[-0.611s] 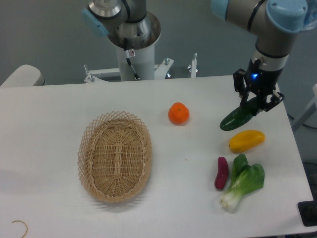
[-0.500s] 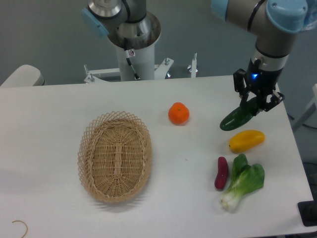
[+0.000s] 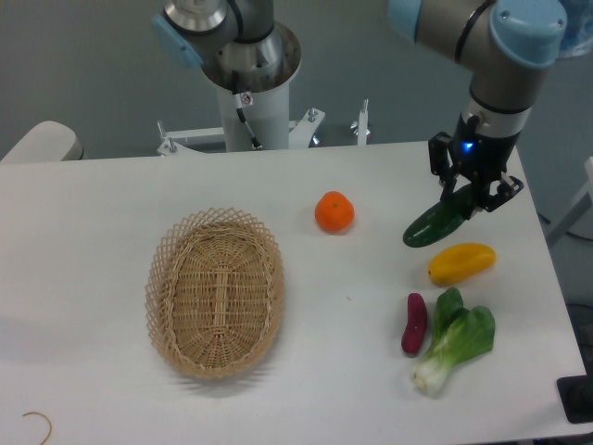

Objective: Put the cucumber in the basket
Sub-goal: 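Close the gripper on the green cucumber and lift it off the table, then carry the held cucumber over to the wicker basket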

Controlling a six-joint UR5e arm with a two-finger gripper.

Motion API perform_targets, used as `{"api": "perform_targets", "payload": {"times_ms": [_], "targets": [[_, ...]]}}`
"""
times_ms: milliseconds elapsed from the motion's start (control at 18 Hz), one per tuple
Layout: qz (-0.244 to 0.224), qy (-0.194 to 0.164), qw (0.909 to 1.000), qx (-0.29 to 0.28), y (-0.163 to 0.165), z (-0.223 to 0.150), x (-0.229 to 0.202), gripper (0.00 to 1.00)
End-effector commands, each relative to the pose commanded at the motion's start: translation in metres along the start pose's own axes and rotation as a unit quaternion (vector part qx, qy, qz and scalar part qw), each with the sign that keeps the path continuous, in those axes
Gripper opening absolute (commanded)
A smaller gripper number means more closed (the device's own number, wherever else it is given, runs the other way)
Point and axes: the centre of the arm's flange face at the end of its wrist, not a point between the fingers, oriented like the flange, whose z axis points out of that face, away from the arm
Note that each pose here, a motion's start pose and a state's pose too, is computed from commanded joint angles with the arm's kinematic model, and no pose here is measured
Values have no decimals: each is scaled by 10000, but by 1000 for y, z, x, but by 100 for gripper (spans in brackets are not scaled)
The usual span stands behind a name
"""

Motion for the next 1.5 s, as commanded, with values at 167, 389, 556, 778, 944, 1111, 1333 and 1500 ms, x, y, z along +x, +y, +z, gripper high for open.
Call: {"api": "perform_targets", "payload": {"times_ms": [167,389,556,778,944,1111,1333,1500], "targets": [[-206,72,9998,-19,-37,7,14,19],[-506,277,9983,-14,-89,25,48,19],[-834,364,9959,-23,-133,38,79,19],[-1134,516,9922,-83,-172,48,124,19],[-1476,652,9867,-169,-191,68,163,19],[-1599,675,9846,-193,-207,88,191,19],[-1632,727,9836,-246,-232,118,215,19],[-1552,794,9842,-298,-246,144,220,19]]}}
